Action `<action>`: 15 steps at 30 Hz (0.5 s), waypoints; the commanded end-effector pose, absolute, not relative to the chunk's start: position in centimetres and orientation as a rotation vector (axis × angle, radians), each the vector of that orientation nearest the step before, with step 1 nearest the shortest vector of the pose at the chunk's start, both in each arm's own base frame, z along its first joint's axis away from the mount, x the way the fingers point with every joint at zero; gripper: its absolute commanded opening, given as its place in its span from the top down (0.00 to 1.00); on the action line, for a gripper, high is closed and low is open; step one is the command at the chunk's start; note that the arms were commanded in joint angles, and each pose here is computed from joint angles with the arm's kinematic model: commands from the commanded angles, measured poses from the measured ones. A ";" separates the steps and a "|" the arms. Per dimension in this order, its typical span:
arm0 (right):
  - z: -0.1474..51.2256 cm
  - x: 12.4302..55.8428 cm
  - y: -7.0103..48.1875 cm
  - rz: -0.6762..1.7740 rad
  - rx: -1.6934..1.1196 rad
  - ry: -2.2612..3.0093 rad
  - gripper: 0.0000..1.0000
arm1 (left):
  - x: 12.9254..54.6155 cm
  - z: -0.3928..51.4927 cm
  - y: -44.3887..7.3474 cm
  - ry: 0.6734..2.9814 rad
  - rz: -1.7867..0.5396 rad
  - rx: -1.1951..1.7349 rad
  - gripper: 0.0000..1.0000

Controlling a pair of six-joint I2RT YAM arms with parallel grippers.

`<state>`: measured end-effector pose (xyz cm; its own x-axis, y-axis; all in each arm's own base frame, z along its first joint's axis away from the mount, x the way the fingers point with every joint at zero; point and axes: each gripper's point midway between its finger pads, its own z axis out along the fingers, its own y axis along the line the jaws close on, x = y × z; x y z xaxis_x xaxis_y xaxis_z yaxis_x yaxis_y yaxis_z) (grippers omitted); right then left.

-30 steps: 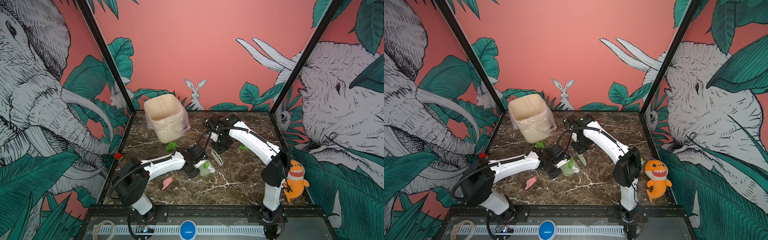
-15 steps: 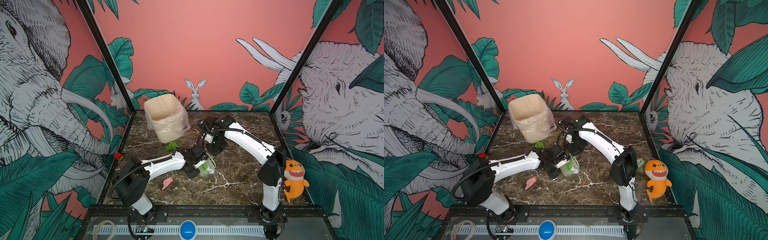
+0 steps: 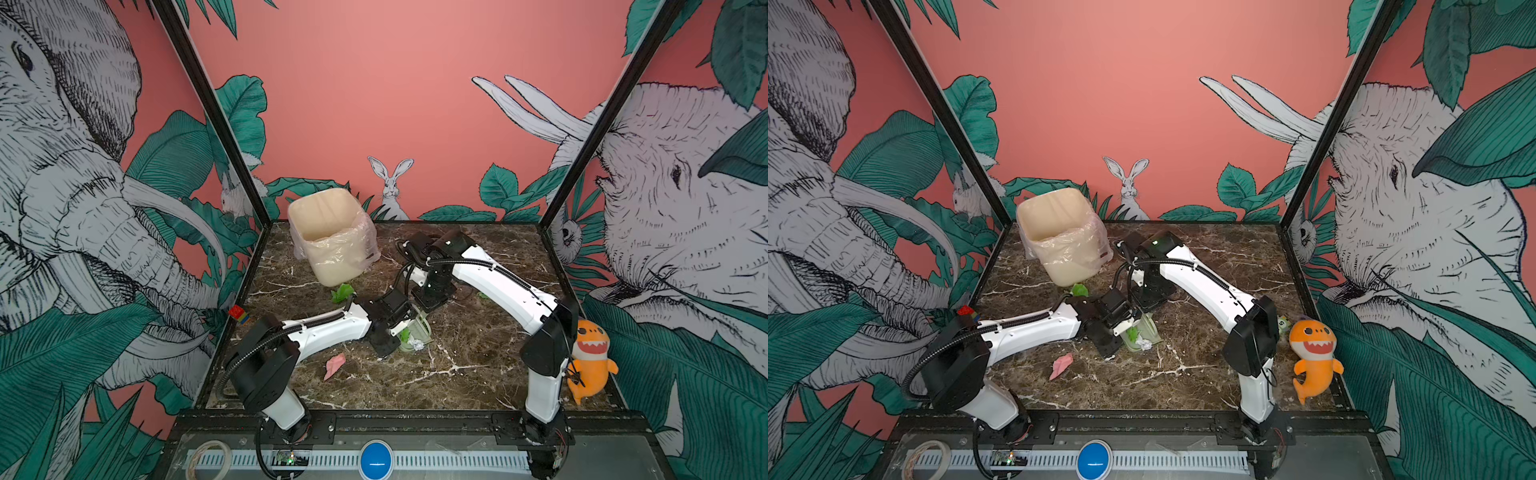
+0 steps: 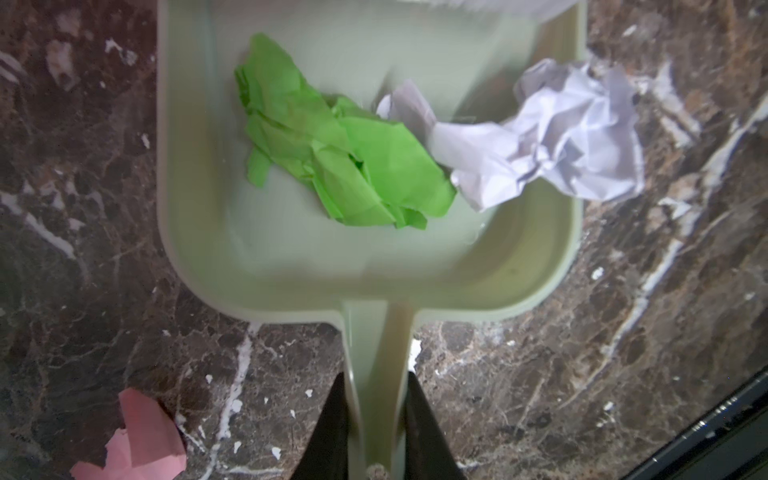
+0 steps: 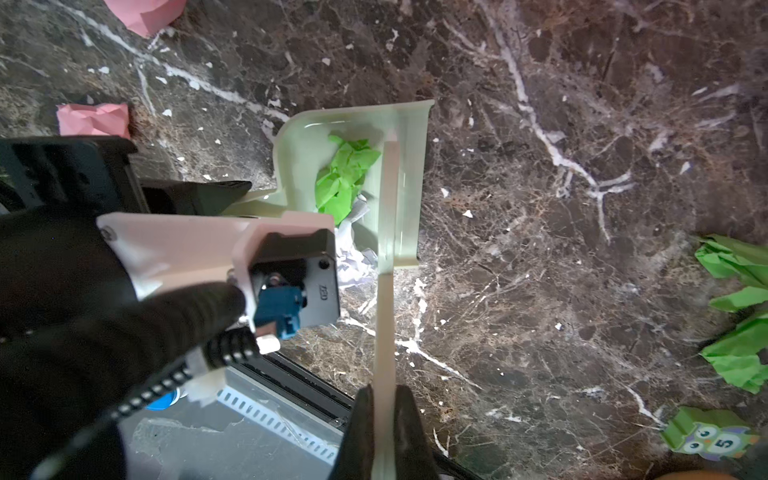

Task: Sweep away the paper scraps from the table
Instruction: 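Sweep the green and white crumpled scraps into the dustpan with the right brush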

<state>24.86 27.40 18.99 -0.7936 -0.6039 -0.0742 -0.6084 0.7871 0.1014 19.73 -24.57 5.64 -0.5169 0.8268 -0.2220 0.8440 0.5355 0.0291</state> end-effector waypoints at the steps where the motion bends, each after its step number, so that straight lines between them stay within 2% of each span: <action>1: 21.8 24.9 26.1 0.198 -0.972 2.867 1.00 | 19.5 6.1 -24.4 2.550 -0.121 1.401 0.89; 15: 25.1 26.7 19.1 0.219 -0.689 2.846 1.00 | 20.4 10.1 -24.6 2.481 -0.181 1.244 0.89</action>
<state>27.42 20.93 24.76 -0.8540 -0.4613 -0.2404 -0.4923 0.8660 0.0872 20.20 -24.74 8.01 -0.5372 0.7827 -0.3143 0.8160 0.5765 0.0410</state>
